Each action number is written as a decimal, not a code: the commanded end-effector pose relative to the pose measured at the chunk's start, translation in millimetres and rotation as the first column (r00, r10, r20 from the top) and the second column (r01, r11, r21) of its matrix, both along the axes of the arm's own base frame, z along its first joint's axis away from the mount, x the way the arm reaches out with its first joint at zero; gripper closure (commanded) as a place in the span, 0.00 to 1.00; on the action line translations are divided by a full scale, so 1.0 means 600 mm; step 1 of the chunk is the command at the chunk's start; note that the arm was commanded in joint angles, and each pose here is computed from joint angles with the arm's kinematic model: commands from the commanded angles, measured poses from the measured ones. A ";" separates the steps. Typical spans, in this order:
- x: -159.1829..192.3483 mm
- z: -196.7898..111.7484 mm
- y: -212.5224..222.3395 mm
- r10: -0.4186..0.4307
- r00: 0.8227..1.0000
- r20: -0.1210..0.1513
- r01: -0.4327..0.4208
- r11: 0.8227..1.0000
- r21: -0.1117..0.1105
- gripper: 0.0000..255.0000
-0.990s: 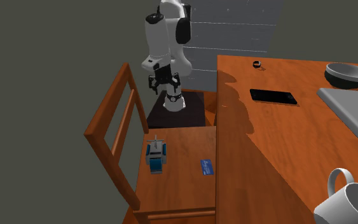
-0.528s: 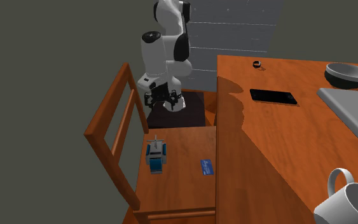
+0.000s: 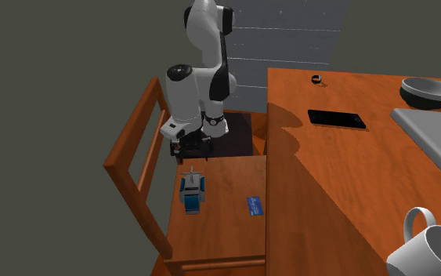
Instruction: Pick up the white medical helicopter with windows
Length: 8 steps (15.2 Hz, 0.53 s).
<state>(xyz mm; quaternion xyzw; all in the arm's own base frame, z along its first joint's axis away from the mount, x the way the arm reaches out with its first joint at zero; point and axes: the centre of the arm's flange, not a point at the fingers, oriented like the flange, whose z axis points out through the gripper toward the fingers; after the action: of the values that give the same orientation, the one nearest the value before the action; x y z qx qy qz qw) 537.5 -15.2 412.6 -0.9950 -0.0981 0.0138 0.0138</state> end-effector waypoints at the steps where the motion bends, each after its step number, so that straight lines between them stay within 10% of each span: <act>1: 0.037 -0.017 0.001 0.005 1.000 0.009 -0.005 1.000 -0.004 0.00; 8: 0.099 -0.073 -0.002 0.012 1.000 0.022 -0.012 1.000 -0.012 0.00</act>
<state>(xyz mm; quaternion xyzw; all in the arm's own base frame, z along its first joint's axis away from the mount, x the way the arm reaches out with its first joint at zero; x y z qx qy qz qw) 596.3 -16.7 373.5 -0.9946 -0.1038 0.0039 0.0069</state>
